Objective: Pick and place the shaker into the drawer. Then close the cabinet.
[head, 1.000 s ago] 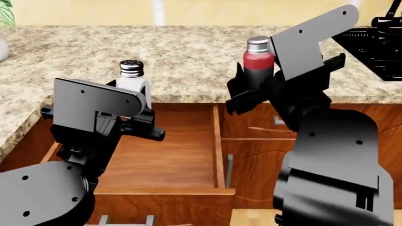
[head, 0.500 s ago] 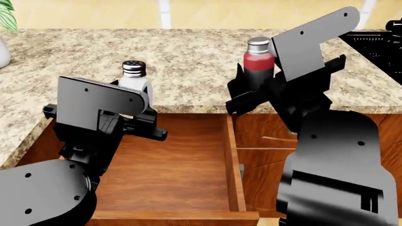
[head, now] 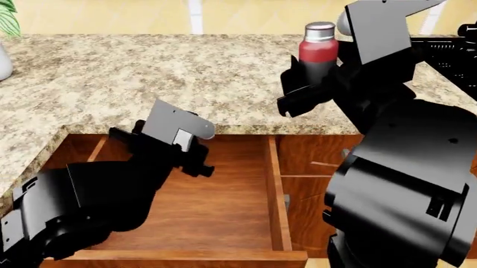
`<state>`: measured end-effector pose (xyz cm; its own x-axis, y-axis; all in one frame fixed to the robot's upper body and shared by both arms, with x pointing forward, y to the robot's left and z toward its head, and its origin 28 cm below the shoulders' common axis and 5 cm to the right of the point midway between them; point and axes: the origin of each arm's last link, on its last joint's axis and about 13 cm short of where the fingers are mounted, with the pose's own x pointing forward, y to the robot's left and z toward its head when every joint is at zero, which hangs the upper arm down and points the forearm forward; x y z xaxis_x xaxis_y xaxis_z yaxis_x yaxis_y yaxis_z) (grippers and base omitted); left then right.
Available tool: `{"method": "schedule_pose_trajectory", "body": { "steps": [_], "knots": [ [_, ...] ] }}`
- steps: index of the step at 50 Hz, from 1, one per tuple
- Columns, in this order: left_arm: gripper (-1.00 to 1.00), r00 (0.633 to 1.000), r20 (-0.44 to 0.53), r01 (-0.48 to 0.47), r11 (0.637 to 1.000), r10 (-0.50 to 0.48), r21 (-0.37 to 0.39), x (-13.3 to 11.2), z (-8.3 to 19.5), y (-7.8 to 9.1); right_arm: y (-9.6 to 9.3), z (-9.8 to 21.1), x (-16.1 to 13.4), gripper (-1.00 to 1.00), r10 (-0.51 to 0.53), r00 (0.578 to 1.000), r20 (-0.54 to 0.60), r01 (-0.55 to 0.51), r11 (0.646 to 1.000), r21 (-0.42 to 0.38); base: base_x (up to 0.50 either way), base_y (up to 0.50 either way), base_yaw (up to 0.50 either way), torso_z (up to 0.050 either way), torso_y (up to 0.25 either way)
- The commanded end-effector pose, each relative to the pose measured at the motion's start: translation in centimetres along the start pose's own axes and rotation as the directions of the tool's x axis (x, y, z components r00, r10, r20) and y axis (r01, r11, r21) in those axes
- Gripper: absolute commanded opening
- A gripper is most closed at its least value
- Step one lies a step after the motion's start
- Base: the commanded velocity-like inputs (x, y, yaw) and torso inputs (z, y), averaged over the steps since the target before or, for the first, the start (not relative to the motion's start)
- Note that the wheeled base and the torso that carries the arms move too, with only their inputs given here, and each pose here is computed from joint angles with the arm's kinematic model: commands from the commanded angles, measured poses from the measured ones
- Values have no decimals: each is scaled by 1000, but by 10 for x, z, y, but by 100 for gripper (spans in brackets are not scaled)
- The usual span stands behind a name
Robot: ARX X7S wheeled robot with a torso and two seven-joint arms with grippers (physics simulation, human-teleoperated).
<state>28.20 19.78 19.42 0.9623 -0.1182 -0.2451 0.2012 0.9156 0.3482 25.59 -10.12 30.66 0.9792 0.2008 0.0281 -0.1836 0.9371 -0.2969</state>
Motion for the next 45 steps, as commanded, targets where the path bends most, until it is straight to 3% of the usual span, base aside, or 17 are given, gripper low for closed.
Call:
{"method": "schedule_pose_trajectory", "body": {
  "steps": [1,18,33,42,43,45],
  "knots": [
    [-100,986,-164,42,997,-30,71,25,-28,-3,-3,11,-1,-100,9,999,36,-8,1000,-8,0,0,0,0,0],
    [-100,958,-286,67,982,-14,177,53,-48,-6,-1,3,-5,-100,10,999,34,-10,1000,-5,0,0,0,1,1],
    [-100,897,-440,118,981,-38,154,51,-111,-22,2,-2,-7,-100,9,1000,23,-9,1000,-5,0,0,0,0,1],
    [-100,898,-437,113,986,-50,121,48,-113,-20,3,-2,-6,-100,11,1000,25,-11,1000,-7,0,0,0,0,1],
    [100,906,-419,114,987,-56,115,47,-109,-19,3,-2,-6,-100,11,1000,24,-11,1000,-8,0,0,0,0,0],
    [100,922,-381,117,987,-67,110,45,-100,-16,3,-2,-6,-100,12,1000,22,-12,1000,-10,0,0,0,0,0]
  ]
}}
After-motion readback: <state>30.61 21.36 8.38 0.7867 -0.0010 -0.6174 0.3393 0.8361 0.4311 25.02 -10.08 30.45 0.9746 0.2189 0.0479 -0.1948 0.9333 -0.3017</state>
